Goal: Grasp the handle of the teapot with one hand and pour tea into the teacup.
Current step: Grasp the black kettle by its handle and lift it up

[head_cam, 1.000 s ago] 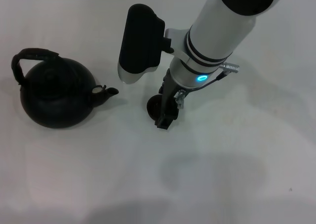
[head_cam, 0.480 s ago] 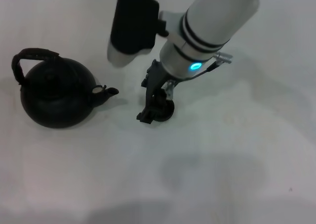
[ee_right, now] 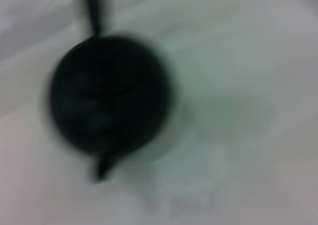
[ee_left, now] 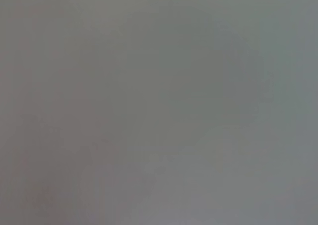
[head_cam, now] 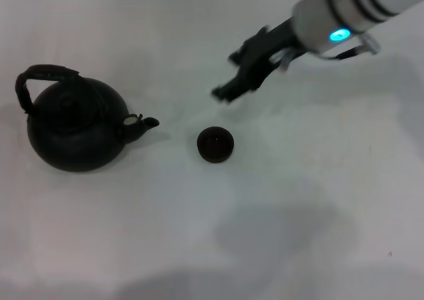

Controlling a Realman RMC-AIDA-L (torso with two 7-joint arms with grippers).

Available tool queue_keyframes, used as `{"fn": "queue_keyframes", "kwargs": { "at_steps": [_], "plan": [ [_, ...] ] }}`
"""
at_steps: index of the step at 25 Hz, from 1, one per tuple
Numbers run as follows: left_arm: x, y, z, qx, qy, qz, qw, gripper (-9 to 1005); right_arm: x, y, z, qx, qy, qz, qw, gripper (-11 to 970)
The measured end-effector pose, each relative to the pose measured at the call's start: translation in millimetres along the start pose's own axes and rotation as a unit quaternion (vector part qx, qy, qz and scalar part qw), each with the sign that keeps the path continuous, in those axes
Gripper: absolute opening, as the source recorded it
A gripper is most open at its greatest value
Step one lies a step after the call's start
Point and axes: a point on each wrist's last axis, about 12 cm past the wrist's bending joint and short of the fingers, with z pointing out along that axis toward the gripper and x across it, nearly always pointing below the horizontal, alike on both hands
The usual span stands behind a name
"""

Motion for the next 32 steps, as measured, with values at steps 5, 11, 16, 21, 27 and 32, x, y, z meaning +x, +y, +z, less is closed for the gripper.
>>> {"fn": "queue_keyframes", "kwargs": {
  "at_steps": [5, 11, 16, 21, 27, 32],
  "plan": [
    [2, -4.5, -1, 0.015, 0.003, 0.003, 1.000, 847, 53, -47.9, -26, 0.107, -0.116, 0.122, 0.980, 860],
    [4, -11.8, -1, 0.045, 0.014, 0.013, 0.999, 846, 108, -73.2, -29, 0.177, -0.241, 0.250, 0.921, 859],
    [9, -15.0, -7, 0.079, 0.034, 0.033, 0.996, 846, 158, -87.8, -29, 0.225, -0.319, 0.359, 0.848, 858],
    [10, -5.6, -31, 0.091, 0.029, 0.042, 0.995, 846, 182, -91.8, -36, 0.272, -0.361, 0.383, 0.806, 857],
    [12, 4.4, -60, 0.110, 0.036, 0.053, 0.992, 847, 197, -92.2, -29, 0.378, -0.330, 0.290, 0.815, 856],
    [14, 4.4, -76, 0.120, 0.036, 0.048, 0.991, 846, 198, -93.5, -19, 0.426, -0.311, 0.270, 0.805, 856]
  ]
}}
